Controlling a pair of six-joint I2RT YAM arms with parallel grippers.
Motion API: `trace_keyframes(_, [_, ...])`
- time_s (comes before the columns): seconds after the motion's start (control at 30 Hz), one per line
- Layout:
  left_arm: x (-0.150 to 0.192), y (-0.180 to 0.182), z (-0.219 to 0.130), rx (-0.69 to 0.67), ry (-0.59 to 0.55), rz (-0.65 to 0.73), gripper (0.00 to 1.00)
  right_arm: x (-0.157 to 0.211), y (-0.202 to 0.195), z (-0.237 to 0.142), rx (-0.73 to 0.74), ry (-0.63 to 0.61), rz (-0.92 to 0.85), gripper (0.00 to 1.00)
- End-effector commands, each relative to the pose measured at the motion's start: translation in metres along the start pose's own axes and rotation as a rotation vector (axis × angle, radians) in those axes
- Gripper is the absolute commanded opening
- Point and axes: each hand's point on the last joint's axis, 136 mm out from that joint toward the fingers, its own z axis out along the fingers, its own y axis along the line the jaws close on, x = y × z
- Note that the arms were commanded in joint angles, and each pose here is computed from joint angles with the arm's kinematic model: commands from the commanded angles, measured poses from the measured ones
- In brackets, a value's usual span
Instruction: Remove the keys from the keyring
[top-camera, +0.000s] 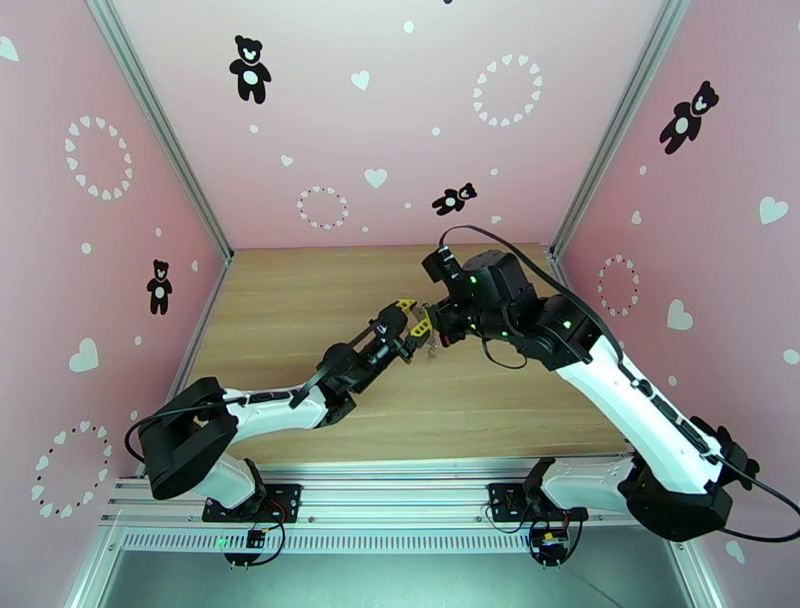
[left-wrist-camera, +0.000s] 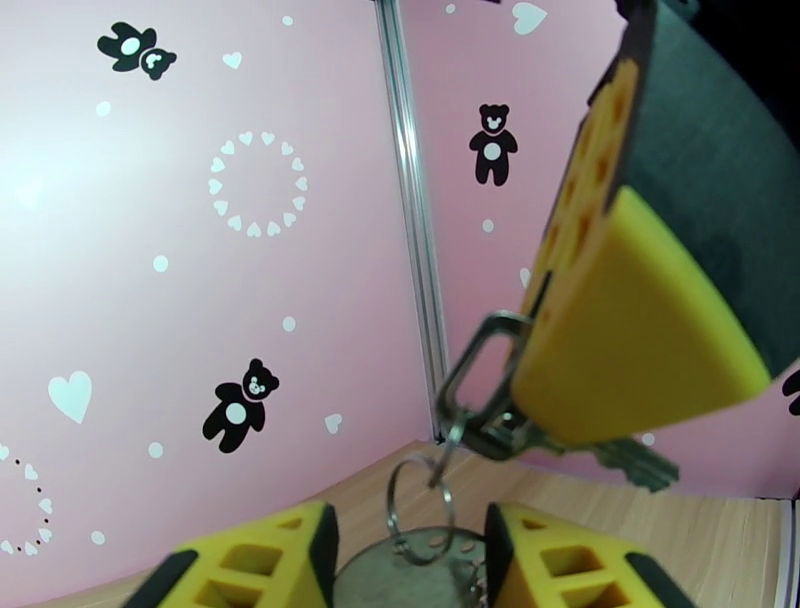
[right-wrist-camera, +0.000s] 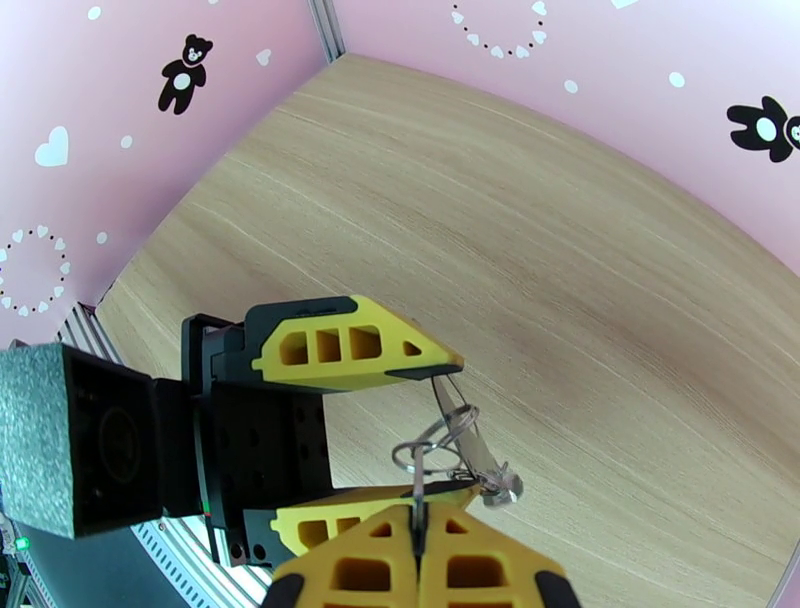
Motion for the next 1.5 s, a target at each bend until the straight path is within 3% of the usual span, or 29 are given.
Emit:
trace_keyframes(0.0, [0.0,0.004,-0.003,-0.021,-0.003,-0.004,0.41,-0.013,0.003,-0.015,-0.012,-0.072,0.003,0.0])
trace_keyframes(0.53, [-0.003,0.001,-0.007,-0.004,-0.015,0.002,0.36,-0.012,0.004,-0.011,-0.016,-0.067,0.007,0.0])
trace_keyframes(1.03, [-0.013,-0.001,-0.006,-0.001,-0.037,0.031,0.22,-0.01,0.002,-0.009,-0.007,-0.062,0.012,0.0])
trace_keyframes(1.47, [-0.019,-0.023,-0.003,0.135,-0.028,0.008,0.2,-0.01,0.002,-0.008,-0.005,-0.063,0.016,0.0])
